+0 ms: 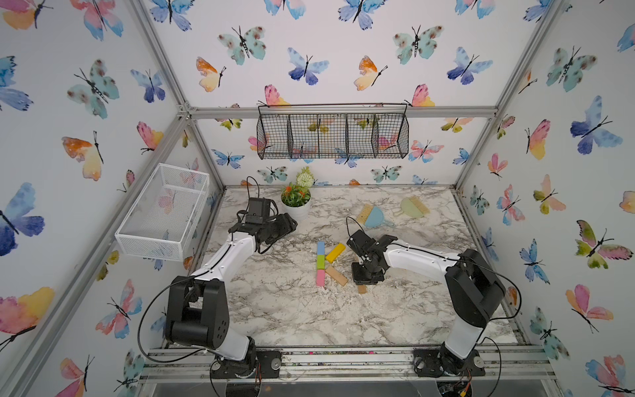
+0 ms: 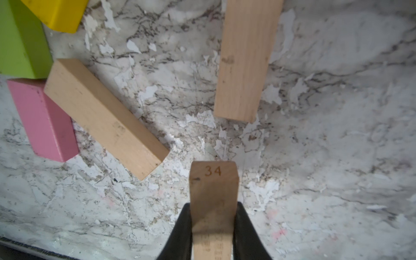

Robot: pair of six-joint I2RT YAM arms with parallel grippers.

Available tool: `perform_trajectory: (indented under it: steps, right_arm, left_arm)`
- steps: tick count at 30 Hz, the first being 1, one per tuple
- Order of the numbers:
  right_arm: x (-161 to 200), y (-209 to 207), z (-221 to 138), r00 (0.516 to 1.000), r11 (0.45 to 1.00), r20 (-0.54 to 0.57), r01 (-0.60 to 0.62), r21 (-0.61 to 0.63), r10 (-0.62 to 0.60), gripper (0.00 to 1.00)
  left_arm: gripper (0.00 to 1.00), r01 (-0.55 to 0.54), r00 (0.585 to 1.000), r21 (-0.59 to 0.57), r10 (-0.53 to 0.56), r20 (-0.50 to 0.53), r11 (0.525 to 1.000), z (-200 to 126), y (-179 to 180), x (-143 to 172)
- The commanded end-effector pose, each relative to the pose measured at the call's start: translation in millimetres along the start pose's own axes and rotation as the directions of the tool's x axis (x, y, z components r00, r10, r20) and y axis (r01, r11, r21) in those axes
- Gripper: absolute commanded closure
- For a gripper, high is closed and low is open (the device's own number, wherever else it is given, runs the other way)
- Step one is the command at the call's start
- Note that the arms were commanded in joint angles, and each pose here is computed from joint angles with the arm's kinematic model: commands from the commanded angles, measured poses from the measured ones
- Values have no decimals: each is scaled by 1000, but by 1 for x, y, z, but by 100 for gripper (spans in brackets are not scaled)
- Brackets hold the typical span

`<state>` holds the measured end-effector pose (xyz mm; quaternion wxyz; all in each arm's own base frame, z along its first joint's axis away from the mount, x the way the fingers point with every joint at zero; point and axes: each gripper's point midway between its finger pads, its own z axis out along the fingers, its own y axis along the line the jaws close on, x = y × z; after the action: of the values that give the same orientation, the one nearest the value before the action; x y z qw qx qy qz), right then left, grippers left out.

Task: Assemble the letter k with building blocks
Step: Pick up the building block from the center of the board, then assemble the building block at the center of the board.

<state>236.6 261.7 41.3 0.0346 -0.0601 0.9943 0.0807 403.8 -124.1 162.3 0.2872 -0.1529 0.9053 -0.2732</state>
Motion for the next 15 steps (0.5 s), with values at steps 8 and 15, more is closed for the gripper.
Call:
perform_trajectory:
  steps: [8, 15]
  right_arm:
    - [0, -14, 10, 999, 995, 12, -44, 94, 43, 82]
    - [0, -18, 21, 999, 992, 4, -37, 120, 37, 82]
  left_arm:
    - [31, -16, 1000, -16, 16, -9, 1000, 5, 2, 2]
    - [31, -16, 1000, -22, 15, -11, 1000, 6, 4, 2]
